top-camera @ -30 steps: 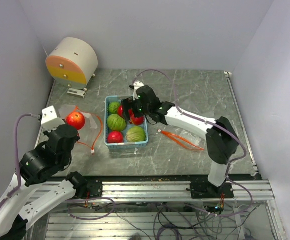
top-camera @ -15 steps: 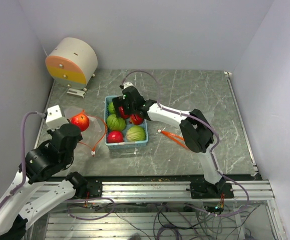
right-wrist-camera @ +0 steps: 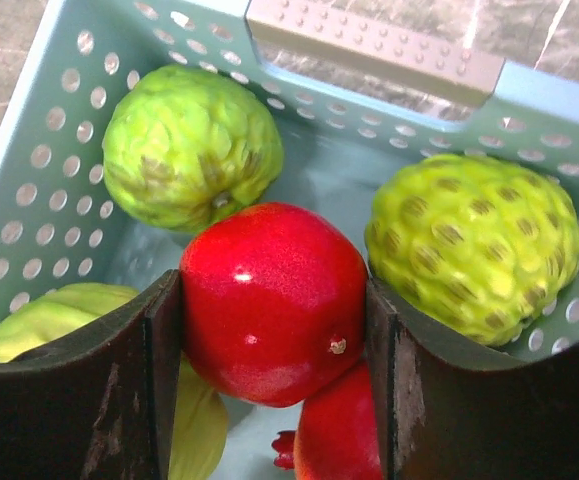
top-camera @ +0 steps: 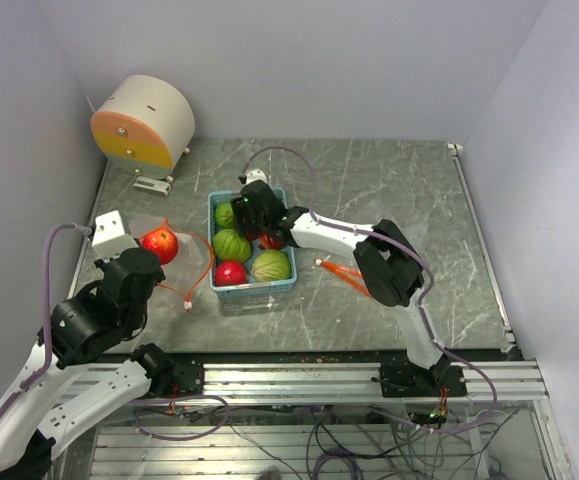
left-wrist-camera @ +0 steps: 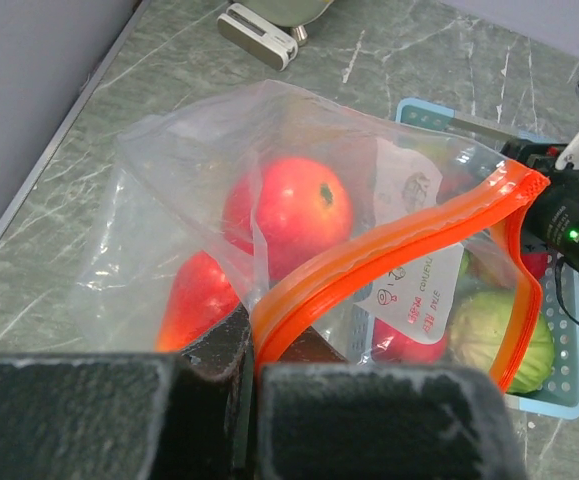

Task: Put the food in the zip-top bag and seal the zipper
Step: Pick up the fake fruit from the bin, then place the fake fruit in the zipper food storage bag.

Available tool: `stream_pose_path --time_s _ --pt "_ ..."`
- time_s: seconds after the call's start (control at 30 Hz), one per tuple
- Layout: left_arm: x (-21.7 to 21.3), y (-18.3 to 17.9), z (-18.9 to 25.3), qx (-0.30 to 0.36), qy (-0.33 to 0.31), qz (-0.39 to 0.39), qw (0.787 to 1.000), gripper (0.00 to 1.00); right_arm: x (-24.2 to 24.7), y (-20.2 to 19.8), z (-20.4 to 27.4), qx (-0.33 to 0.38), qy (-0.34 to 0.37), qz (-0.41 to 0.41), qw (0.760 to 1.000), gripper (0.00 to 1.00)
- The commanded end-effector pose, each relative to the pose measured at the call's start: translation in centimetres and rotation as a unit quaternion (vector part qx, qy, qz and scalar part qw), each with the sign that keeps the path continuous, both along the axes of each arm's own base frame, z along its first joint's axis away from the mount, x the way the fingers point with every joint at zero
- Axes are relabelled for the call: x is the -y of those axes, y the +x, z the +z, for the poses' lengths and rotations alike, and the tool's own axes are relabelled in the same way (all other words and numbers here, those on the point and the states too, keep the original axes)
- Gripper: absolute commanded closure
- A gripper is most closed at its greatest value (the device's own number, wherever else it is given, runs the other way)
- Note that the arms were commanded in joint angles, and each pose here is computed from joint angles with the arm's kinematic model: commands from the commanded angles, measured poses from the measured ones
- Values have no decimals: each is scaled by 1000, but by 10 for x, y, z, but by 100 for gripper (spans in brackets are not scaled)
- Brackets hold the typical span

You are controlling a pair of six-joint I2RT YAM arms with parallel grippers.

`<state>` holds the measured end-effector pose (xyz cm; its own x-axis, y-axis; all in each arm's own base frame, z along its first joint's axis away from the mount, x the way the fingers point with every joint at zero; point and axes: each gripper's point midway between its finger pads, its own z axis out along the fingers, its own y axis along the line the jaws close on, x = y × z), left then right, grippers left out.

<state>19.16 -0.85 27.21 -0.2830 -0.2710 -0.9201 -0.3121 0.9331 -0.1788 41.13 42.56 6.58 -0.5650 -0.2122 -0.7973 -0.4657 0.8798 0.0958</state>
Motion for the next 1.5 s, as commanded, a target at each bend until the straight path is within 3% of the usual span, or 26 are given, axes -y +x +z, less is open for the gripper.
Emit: stream_pose_path --time_s 0.0,0.27,0.6,0.8,0.9,1.13,1.3,1.47 --pt "4 4 4 13 -12 -5 1000 93 17 -27 -2 -24 -13 13 1000 75" --pt "16 12 -7 6 -13 -15 1000 93 34 -55 92 24 72 35 996 77" --pt "45 33 -30 -17 -17 -42 999 93 42 -98 172 59 158 109 980 78" --pt "56 40 -39 -28 -15 -52 998 93 49 -150 222 91 227 211 946 78" --pt "60 42 -41 -30 -17 -55 998 93 44 -185 247 106 275 290 911 78" --pt "68 46 -44 -33 -28 -65 997 93 9 -236 242 105 282 384 873 77" --pt "70 44 -40 -32 -36 -71 996 93 -16 -229 221 94 260 364 889 72" --pt "65 37 -31 -24 -44 -71 996 93 -23 -189 199 113 215 281 929 47"
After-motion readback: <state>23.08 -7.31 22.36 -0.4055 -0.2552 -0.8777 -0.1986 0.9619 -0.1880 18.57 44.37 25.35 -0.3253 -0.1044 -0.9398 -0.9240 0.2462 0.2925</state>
